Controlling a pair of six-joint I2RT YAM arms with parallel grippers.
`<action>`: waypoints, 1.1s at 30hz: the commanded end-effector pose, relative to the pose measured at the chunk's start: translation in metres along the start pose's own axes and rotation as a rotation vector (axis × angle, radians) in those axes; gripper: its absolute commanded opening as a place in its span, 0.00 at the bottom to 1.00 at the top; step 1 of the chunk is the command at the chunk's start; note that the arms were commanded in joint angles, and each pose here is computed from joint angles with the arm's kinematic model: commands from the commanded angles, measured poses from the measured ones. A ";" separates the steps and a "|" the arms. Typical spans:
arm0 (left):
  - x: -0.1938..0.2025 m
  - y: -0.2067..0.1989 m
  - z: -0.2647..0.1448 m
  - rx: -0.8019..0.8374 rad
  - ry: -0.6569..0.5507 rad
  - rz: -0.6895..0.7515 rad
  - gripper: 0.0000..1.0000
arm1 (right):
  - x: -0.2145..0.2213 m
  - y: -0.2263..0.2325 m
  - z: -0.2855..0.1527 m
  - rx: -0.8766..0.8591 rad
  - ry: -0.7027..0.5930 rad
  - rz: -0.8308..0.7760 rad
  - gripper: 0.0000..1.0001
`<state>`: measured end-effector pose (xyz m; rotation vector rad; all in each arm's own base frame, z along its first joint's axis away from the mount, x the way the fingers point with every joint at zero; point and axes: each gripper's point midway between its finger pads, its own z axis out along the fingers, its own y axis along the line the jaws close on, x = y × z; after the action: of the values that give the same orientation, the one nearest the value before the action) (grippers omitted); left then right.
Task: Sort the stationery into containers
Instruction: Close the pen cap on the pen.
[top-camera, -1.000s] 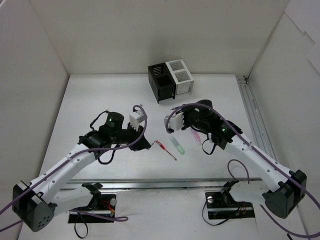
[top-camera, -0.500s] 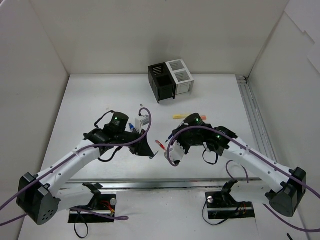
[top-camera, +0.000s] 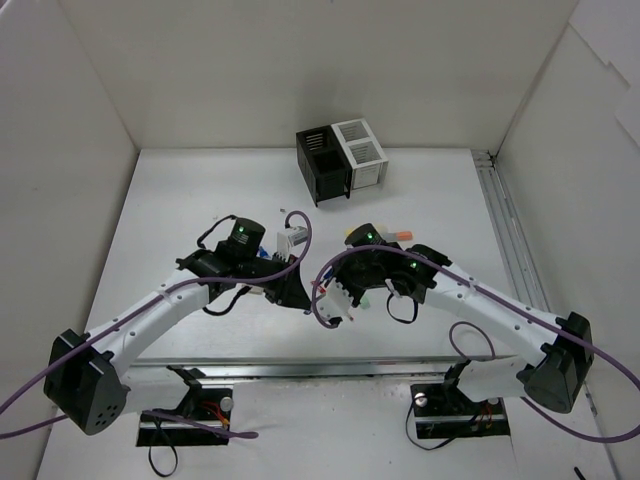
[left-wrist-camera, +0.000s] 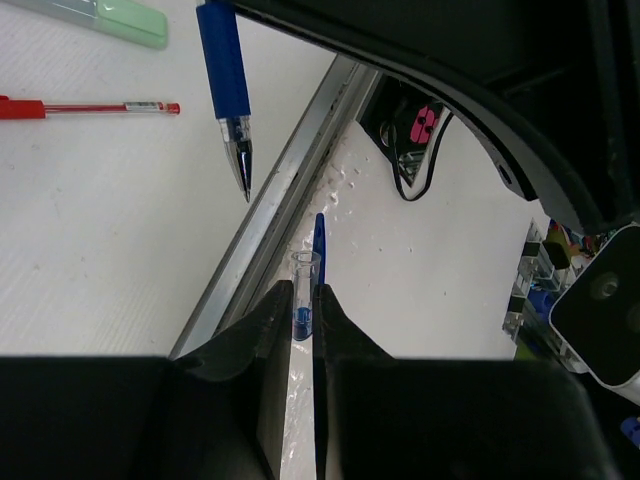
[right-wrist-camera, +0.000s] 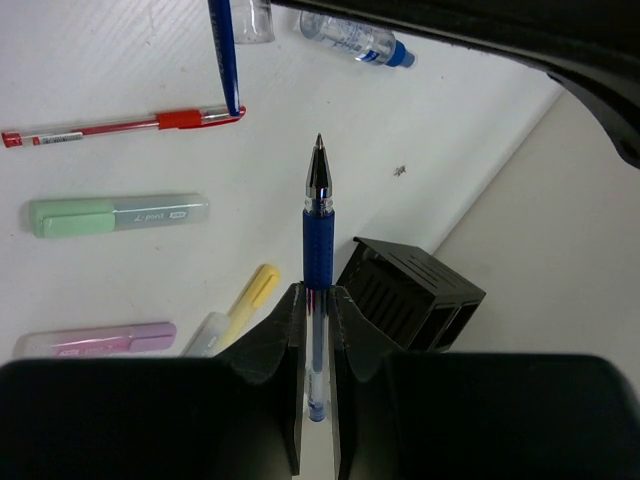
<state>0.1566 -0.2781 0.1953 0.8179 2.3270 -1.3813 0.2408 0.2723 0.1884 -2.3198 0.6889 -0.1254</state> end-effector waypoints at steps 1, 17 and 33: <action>-0.014 -0.015 -0.008 0.034 -0.046 0.079 0.00 | 0.004 -0.017 -0.009 0.043 0.043 0.017 0.00; -0.022 -0.010 -0.009 -0.001 -0.070 0.104 0.00 | -0.009 -0.010 -0.007 0.033 0.024 -0.012 0.00; -0.023 -0.007 -0.011 -0.034 -0.071 0.106 0.00 | -0.019 -0.001 -0.008 0.030 -0.028 -0.057 0.00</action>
<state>0.1626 -0.2731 0.1880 0.8138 2.3399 -1.3000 0.2283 0.2735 0.1815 -2.3513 0.6569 -0.1331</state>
